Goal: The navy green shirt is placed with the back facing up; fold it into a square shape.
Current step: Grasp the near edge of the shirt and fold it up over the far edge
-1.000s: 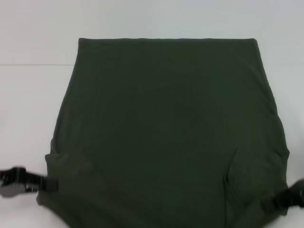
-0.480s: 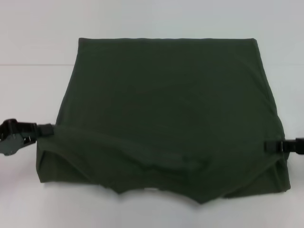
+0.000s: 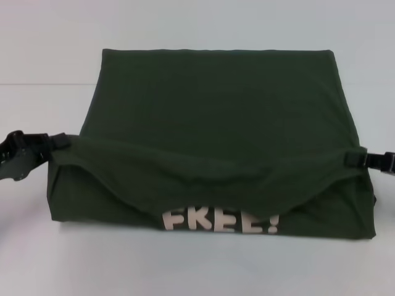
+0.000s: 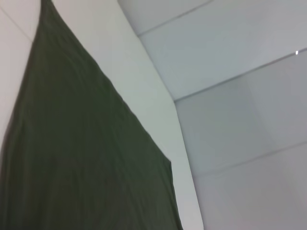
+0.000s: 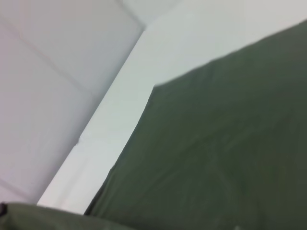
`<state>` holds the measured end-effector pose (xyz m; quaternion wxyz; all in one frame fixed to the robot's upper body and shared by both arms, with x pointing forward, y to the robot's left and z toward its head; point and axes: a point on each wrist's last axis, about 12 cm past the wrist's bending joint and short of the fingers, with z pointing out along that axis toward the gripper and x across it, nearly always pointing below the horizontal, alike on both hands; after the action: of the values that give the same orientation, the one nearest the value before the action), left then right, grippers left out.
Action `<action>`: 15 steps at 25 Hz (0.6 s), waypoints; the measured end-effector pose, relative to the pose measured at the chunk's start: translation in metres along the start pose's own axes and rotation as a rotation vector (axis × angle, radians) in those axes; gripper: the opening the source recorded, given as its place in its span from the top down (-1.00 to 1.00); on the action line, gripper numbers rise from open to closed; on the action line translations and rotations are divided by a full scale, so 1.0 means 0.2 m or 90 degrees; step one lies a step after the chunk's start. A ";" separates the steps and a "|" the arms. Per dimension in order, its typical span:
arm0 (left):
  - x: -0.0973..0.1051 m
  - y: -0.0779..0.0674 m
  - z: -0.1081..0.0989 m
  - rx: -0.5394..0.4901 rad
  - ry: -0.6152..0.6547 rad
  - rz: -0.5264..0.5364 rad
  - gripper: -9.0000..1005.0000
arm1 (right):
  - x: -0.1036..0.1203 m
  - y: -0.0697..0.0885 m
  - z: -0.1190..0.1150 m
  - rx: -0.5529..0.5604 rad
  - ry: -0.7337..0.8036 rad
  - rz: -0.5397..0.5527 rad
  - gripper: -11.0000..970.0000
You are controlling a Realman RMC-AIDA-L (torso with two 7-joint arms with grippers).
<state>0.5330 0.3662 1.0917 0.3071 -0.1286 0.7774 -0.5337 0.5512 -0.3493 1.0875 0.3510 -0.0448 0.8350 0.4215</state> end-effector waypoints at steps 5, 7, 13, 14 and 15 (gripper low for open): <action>0.00 0.02 0.04 -0.003 -0.044 0.008 0.87 | 0.01 -0.04 0.04 0.043 -0.039 0.004 0.86; 0.00 0.02 0.06 -0.001 -0.060 0.016 0.87 | 0.02 -0.04 0.07 0.056 -0.050 -0.002 0.86; -0.01 0.01 0.14 0.001 -0.095 0.052 0.87 | 0.00 -0.05 0.11 0.077 -0.077 -0.013 0.86; -0.01 0.01 0.15 -0.001 -0.097 0.058 0.87 | 0.00 -0.05 0.12 0.080 -0.082 -0.013 0.86; -0.01 0.01 0.17 -0.006 -0.100 0.066 0.87 | 0.00 -0.05 0.12 0.082 -0.087 -0.012 0.86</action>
<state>0.5567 0.3421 1.0833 0.3939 -0.1310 0.7588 -0.5019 0.5684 -0.3382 1.0719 0.4134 -0.0009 0.8339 0.3656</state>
